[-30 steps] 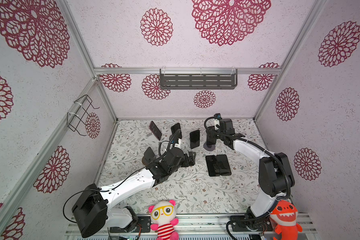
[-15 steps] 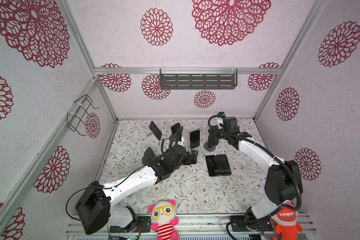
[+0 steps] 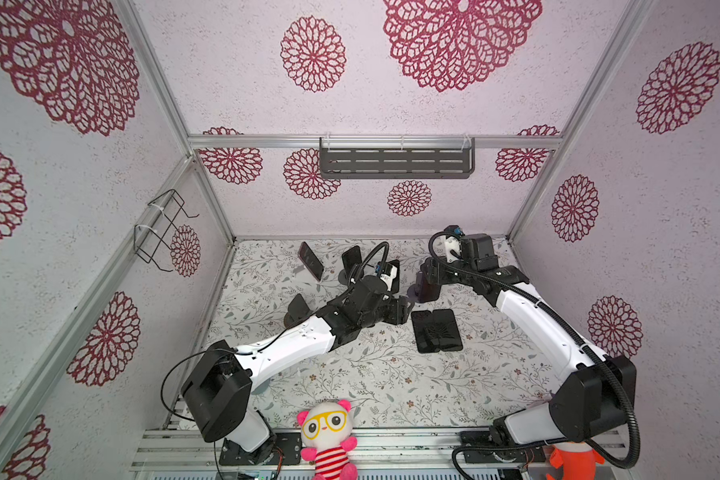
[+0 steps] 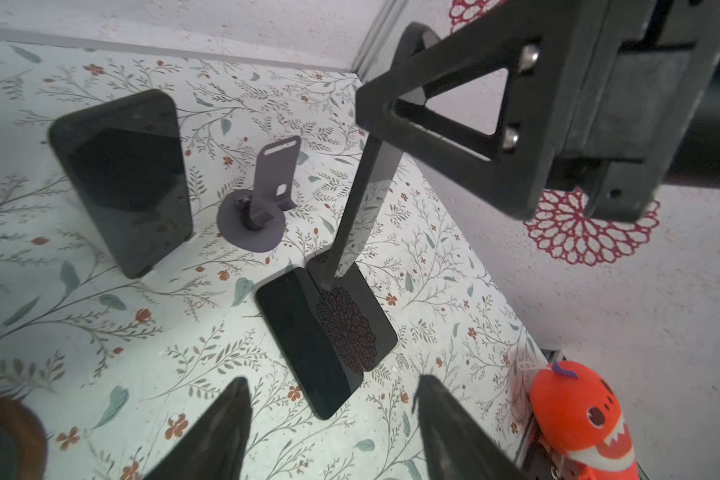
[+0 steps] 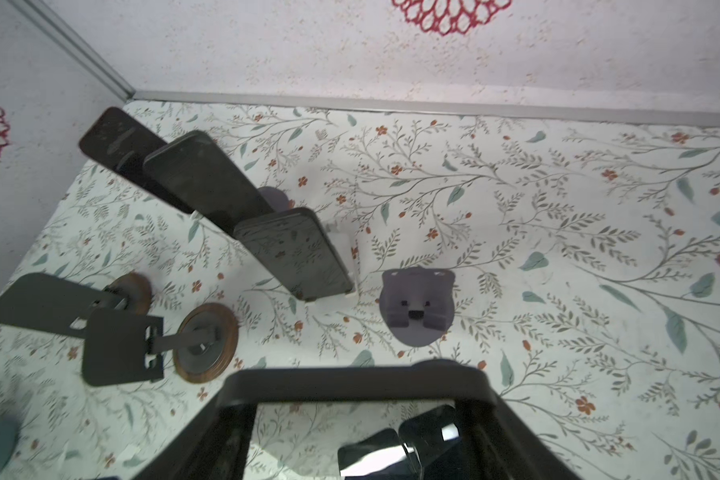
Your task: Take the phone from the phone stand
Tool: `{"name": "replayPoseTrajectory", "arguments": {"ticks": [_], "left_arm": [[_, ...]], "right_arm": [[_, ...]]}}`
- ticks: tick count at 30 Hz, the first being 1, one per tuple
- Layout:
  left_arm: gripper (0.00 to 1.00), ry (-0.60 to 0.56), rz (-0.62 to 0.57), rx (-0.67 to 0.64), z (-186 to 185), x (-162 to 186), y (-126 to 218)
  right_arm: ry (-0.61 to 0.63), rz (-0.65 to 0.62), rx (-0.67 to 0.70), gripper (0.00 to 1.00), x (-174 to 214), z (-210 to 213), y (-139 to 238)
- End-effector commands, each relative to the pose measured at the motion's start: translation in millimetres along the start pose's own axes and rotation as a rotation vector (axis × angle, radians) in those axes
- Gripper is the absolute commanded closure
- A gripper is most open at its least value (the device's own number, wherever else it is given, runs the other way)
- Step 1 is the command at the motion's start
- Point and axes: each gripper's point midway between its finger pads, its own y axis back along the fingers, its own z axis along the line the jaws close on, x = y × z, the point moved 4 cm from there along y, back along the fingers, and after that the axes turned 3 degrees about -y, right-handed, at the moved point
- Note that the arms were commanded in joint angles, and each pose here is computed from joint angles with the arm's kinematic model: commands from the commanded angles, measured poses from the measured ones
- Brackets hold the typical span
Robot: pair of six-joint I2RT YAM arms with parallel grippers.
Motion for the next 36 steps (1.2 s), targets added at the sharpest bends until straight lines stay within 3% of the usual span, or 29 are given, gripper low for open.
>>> {"name": "replayPoseTrajectory", "arguments": {"ticks": [1,5,11,25,30,36], "left_arm": [[0.39,-0.031,0.013,0.089,-3,-10,-6],[0.38,-0.046,0.017,0.161,-12,-16,-11],[0.41,-0.018,0.045,0.145,-5,-9,-23],[0.86,0.000,0.036,0.155,-6,-9,-28],[0.96,0.045,0.039,0.159,-6,-9,-26],[0.98,0.140,0.066,0.125,0,-2,-24]], "right_arm": [[0.002,0.001,-0.162,0.33,2,24,27],[-0.003,0.029,-0.296,0.33,13,38,32],[-0.026,0.026,-0.325,0.34,16,40,35],[-0.042,0.039,-0.339,0.33,19,40,30],[-0.059,0.023,-0.267,0.14,17,27,31],[-0.150,-0.001,-0.047,0.11,23,-30,42]]}}
